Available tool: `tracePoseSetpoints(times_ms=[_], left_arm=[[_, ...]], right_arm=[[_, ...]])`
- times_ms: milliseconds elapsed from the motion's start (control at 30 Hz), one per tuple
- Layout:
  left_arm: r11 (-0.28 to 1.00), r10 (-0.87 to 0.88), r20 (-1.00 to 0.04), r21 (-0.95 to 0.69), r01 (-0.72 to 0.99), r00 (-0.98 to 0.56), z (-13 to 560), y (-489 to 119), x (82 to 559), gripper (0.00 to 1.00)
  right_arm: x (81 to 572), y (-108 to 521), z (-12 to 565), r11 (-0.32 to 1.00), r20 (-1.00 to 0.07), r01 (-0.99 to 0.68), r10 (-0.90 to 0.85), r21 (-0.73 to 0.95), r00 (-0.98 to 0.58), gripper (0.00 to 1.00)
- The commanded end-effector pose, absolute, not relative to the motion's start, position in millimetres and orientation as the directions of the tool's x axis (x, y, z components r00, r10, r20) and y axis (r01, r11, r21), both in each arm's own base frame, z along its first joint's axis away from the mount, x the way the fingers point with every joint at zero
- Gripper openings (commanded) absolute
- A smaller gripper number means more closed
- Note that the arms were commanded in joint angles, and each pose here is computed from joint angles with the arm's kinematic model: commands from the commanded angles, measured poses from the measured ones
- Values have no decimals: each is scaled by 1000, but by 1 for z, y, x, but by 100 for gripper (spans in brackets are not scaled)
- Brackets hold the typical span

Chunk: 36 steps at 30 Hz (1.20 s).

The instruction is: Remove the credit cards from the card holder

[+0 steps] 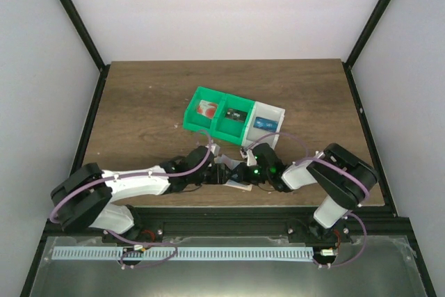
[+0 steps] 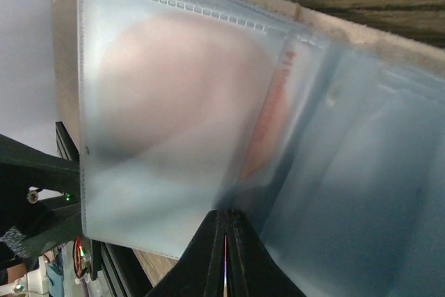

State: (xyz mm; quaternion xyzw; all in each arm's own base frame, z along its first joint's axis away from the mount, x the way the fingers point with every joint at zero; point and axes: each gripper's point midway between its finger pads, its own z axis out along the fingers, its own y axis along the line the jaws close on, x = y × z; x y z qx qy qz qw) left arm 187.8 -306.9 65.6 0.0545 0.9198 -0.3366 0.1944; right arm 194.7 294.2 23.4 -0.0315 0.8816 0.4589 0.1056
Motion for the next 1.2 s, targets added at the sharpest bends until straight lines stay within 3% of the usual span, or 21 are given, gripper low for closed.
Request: tracePoseSetpoints(times_ms=[0, 533, 1167], left_arm=[[794, -17, -382, -567, 219, -924, 56, -304, 186, 65], [810, -86, -450, -551, 200, -889, 79, -286, 195, 65], [796, -55, -374, -576, 186, -926, 50, -297, 188, 64]], right_arm=[[189, 297, 21, 568, -202, -154, 22, 808, -979, 4], [190, 295, 17, 579, -201, -148, 29, 802, -979, 3], [190, 294, 18, 580, -206, -149, 34, 801, -978, 3]])
